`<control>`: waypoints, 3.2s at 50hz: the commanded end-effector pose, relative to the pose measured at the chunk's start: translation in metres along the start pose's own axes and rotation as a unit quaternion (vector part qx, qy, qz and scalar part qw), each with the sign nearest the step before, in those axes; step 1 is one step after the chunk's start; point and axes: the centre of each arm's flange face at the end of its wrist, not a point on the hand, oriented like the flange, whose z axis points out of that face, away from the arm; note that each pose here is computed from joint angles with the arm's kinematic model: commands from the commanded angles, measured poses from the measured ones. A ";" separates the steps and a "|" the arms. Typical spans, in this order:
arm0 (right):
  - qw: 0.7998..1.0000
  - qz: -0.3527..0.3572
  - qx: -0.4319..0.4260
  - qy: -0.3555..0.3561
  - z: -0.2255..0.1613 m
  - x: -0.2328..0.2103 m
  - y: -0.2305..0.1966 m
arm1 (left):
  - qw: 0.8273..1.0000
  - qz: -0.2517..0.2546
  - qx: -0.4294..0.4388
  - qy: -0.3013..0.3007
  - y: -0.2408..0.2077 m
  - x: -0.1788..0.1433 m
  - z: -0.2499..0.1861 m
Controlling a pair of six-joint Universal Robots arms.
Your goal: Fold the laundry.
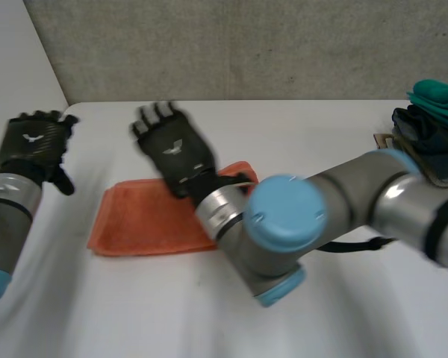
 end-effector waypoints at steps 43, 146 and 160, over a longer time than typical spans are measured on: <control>0.895 -0.092 -0.420 0.121 -0.159 0.153 0.106 | 0.990 0.009 0.001 0.142 0.006 0.087 -0.018; 0.965 0.065 -0.253 0.003 -0.141 0.010 0.055 | 0.919 -0.082 0.062 0.382 -0.121 0.119 -0.072; 0.969 0.026 -0.246 0.013 -0.125 0.005 0.082 | 0.918 -0.083 0.059 0.382 -0.120 0.120 -0.072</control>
